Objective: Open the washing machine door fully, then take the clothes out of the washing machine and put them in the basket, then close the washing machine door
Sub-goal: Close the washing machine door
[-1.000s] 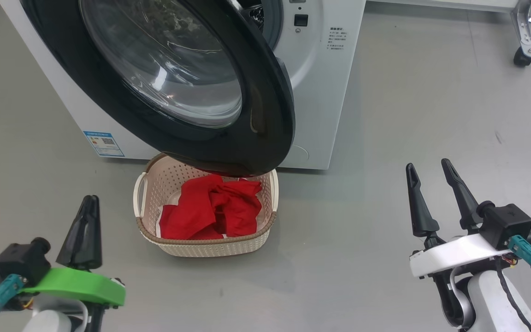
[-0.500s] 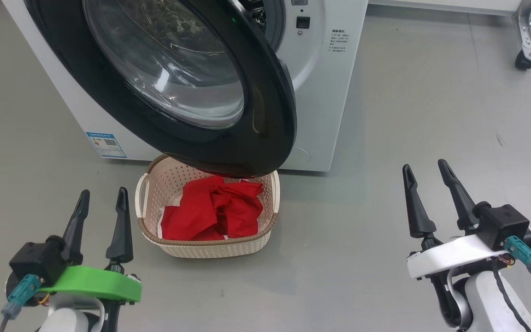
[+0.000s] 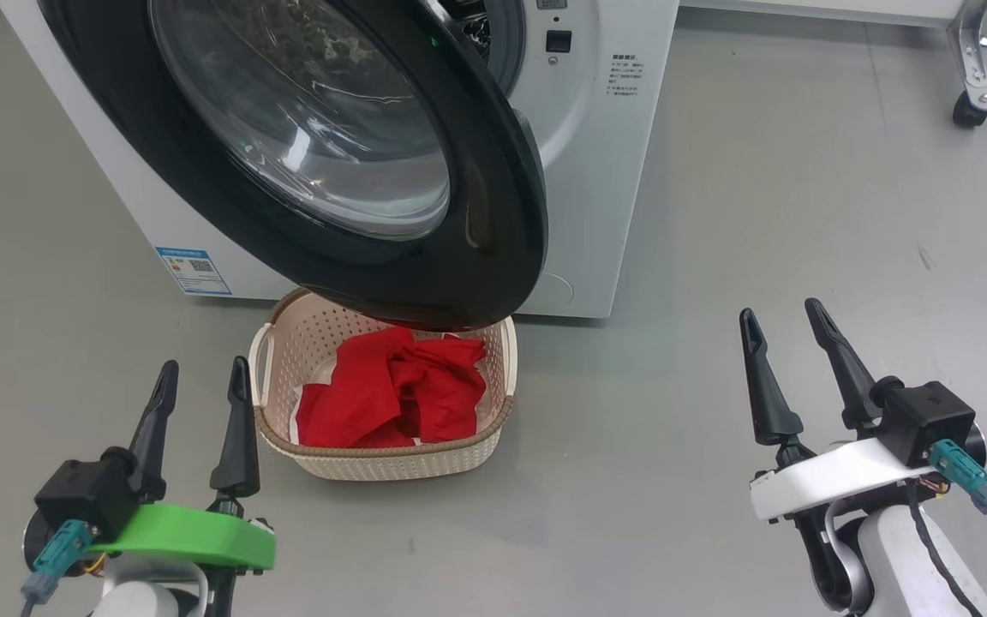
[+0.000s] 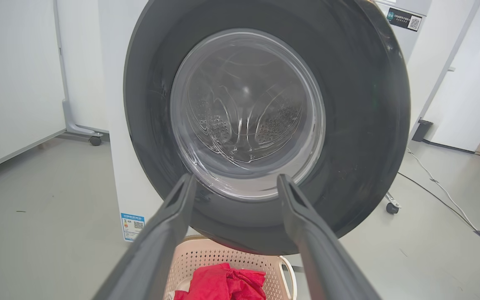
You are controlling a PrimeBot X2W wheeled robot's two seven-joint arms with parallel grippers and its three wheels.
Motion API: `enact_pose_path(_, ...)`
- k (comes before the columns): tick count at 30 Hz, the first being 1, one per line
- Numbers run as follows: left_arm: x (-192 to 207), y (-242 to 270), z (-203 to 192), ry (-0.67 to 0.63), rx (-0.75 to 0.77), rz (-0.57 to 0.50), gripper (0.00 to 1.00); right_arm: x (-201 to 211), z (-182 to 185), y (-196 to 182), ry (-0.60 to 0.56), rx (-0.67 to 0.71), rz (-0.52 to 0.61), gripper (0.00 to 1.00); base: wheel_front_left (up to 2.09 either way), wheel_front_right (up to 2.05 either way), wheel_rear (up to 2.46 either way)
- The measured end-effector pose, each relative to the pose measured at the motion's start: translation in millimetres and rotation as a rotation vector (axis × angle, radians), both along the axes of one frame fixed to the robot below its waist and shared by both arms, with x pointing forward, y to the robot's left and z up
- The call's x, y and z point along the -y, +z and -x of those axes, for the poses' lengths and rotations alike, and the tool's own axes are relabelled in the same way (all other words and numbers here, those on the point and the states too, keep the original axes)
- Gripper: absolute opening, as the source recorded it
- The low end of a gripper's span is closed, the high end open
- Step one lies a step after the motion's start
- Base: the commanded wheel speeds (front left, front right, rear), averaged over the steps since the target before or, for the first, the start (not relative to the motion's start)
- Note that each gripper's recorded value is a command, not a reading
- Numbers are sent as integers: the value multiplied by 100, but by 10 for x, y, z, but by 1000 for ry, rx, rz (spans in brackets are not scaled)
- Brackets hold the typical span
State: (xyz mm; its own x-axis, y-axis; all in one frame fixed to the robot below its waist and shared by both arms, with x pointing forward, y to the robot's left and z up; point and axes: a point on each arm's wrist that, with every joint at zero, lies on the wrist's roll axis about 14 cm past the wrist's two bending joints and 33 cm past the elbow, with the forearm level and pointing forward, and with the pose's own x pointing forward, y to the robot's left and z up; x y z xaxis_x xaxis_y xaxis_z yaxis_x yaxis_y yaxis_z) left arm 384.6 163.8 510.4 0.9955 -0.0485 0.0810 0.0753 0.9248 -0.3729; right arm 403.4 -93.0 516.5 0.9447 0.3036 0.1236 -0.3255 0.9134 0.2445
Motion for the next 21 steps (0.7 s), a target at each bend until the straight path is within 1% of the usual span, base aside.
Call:
enact_pose_path(20,33,-40,57,-3,-2,-1,100,0,6,2,1,1,2,100,0,0,0)
enact_pose_path(21,37,-42,57,-3,-2,-1,100,-1,5,0,1,0,3,85,0,0,0)
